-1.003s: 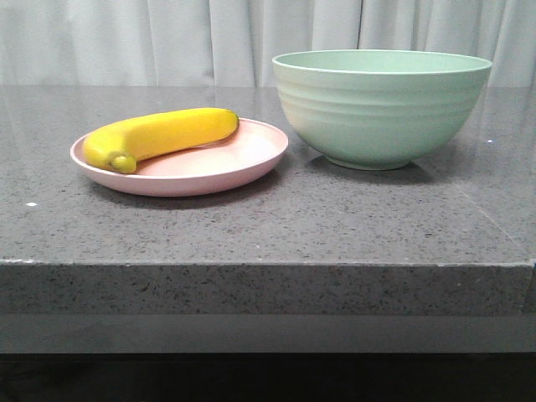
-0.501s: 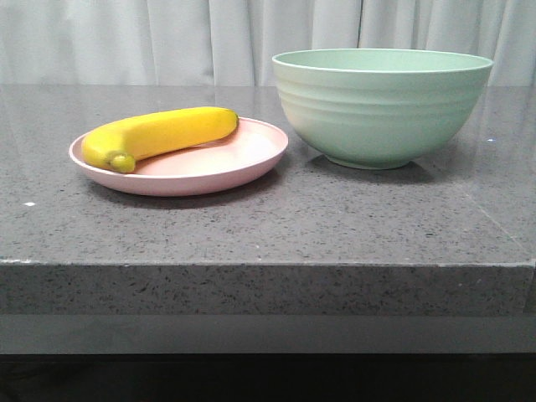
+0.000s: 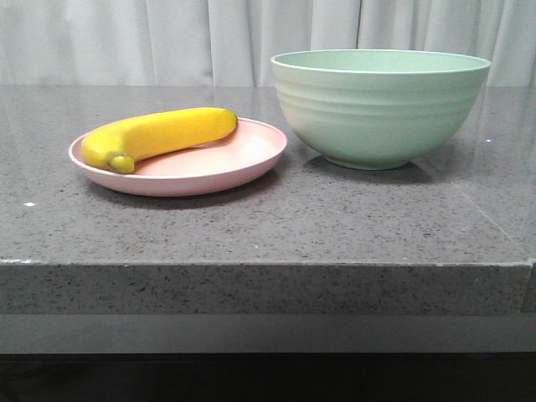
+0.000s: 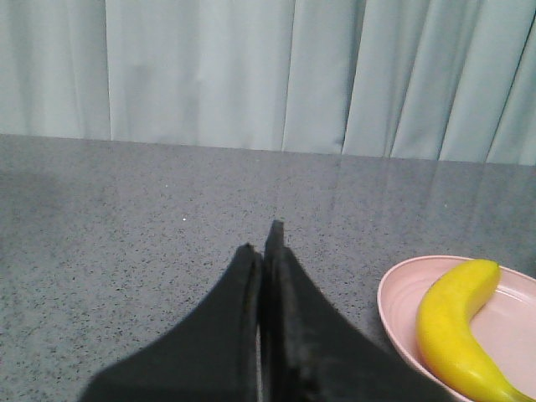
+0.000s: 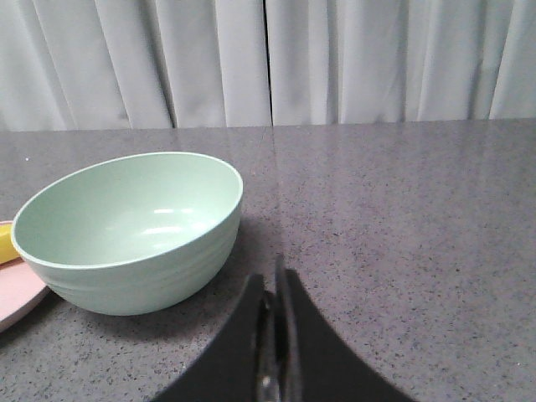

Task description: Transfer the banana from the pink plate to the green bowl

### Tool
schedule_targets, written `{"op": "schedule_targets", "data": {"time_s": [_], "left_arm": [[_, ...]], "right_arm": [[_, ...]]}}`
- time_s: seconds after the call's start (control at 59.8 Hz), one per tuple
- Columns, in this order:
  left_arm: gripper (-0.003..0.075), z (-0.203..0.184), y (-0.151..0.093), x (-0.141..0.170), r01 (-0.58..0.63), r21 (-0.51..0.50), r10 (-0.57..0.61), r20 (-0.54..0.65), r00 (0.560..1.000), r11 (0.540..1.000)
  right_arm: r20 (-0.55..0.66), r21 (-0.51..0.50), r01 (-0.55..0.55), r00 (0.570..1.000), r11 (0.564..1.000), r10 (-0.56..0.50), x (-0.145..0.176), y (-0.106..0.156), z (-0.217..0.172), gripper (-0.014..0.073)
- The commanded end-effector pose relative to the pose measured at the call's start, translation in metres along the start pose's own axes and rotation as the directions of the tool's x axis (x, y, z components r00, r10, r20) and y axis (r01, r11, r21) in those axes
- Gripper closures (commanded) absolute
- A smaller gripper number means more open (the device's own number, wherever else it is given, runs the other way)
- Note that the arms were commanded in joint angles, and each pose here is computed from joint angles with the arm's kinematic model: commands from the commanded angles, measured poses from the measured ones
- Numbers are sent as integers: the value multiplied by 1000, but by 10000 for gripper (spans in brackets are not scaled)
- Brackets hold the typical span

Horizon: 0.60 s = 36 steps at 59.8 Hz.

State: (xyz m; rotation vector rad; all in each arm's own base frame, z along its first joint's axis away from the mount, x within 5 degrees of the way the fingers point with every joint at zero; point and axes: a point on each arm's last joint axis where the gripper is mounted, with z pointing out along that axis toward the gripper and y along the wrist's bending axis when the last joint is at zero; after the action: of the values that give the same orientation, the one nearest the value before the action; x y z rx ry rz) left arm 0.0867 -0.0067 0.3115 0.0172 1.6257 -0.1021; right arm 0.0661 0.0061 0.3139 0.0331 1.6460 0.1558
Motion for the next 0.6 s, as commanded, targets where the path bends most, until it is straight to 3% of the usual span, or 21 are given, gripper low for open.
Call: {"op": "schedule_targets", "data": {"time_s": [0.0,0.084,0.15,0.201,0.267,0.318,0.384,0.585], "left_arm": [[730,0,0,-18,12,0,-12,98,995,1000],[630,0,0,-18,12,0,-12,96,995,1000],[463,0,0,-18,12,0,-12,96,995,1000],[295,0,0,-18,12,0,-12,96,995,1000],[180,0,0,-18,12,0,-12,96,995,1000],[141,0,0,-18,17,1,-17,96,995,1000],[147,0,0,-17,22,2,-22,90,996,1000],[154,14,-5,-32,16,28,-15,-32,999,999]], "right_arm": [[74,6,10,997,1000,-10,-17,1,2,646],[76,6,10,997,1000,-10,-17,1,2,582],[76,6,10,997,1000,-10,-17,1,2,453],[76,6,10,997,1000,-10,-17,1,2,334],[76,6,10,997,1000,-10,-17,1,2,207],[76,6,10,997,1000,-10,-17,1,2,132],[76,6,10,997,1000,-10,-17,1,2,89],[76,6,10,997,1000,-10,-17,1,2,86]]}}
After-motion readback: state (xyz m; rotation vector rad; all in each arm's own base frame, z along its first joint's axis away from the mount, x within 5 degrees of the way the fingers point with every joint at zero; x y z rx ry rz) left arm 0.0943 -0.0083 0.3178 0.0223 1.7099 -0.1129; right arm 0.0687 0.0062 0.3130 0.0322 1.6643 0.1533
